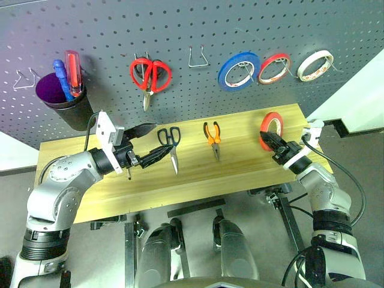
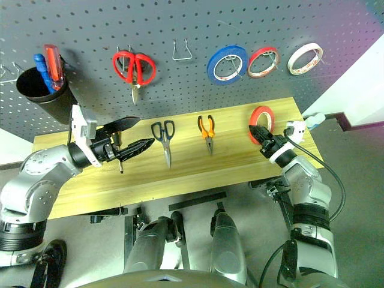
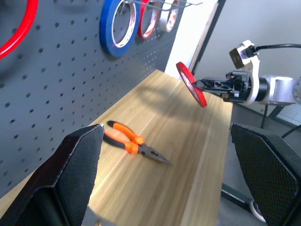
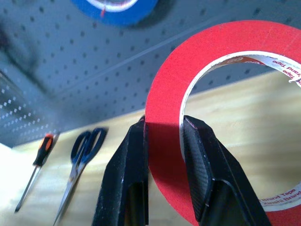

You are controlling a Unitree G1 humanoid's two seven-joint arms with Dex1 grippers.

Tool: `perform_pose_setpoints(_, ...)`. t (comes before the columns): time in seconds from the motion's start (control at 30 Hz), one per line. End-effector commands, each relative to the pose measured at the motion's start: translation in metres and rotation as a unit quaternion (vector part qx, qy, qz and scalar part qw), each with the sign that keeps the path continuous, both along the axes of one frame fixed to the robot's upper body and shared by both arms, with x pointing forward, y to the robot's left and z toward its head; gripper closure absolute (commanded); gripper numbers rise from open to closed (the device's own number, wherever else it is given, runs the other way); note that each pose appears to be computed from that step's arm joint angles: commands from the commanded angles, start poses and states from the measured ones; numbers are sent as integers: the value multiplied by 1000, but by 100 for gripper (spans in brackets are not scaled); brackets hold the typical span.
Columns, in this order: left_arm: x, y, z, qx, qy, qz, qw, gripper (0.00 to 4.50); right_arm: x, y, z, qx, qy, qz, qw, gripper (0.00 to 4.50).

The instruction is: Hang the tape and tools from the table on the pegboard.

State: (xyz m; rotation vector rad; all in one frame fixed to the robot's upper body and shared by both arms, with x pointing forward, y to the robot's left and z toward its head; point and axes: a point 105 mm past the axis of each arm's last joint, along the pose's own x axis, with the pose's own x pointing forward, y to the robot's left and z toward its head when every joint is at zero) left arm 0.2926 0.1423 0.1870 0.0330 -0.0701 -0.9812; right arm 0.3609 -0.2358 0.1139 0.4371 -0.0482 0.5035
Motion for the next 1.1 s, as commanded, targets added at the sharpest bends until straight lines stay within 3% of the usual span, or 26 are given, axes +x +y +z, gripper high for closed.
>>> perform_pose_setpoints(0.03,1,-2,9,1,-27,-8,1000,0,-4,-17,22,1,-54,-29,998,380)
perform_pose_setpoints(0.43,6,-11,13,-7,-30,-31,999,0,-11,-32,63,-1,-135,-64,989,380)
perform_pose_setpoints(1.1,2,-14,19,-9,-45,-26,999,0,23,25,96,-42,-188,11,981,380)
